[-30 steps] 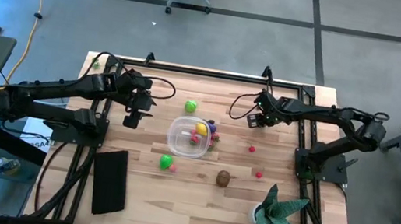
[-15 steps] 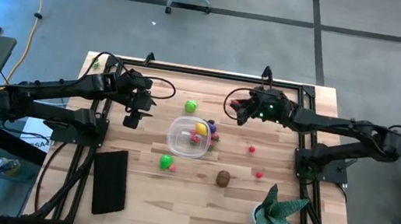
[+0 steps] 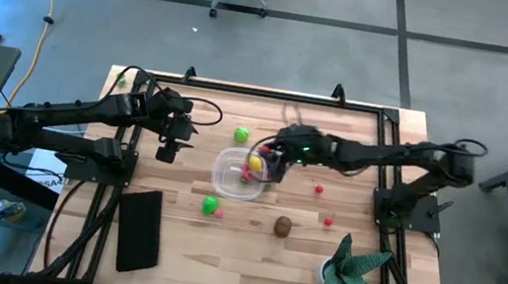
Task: Pick and placing Produce into tupperware
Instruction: Put the top right strawberry into the transparent bin, then put the top cherry into the transparent bin
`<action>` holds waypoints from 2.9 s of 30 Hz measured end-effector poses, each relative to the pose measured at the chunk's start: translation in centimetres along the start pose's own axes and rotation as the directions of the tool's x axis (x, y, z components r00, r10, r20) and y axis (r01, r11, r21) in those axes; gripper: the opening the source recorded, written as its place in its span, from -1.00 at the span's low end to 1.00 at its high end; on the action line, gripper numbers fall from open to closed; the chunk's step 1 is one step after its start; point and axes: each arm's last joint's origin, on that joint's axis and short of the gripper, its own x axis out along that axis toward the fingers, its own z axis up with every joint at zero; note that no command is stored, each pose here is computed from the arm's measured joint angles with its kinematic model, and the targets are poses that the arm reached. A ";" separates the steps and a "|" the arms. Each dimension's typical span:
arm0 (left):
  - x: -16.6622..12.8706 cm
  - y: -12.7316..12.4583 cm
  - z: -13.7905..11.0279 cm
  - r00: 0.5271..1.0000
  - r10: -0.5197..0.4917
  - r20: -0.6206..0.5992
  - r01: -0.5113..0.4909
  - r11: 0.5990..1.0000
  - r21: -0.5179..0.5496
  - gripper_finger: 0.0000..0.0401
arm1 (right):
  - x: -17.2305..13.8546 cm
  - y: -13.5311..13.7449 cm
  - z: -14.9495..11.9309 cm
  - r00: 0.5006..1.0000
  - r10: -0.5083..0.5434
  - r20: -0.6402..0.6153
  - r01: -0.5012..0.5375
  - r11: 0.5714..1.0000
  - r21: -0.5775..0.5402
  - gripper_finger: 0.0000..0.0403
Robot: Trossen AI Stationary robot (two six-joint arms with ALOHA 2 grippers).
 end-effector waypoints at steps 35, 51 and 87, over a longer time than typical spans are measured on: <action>0.0 0.0 0.0 1.000 0.000 0.000 0.000 1.000 0.000 -0.04 | 8.5 3.2 -1.9 0.884 -0.122 -0.452 0.047 0.984 -0.174 -0.14; 0.0 0.0 0.0 1.000 0.000 0.000 0.000 1.000 0.000 -0.04 | 6.0 3.8 0.3 0.912 -0.202 -0.357 0.172 0.978 -0.114 -0.08; 0.0 0.0 0.0 1.000 0.000 0.000 0.000 1.000 0.000 -0.04 | -4.8 2.0 -3.1 0.580 -0.354 -0.734 0.648 0.747 0.152 -0.08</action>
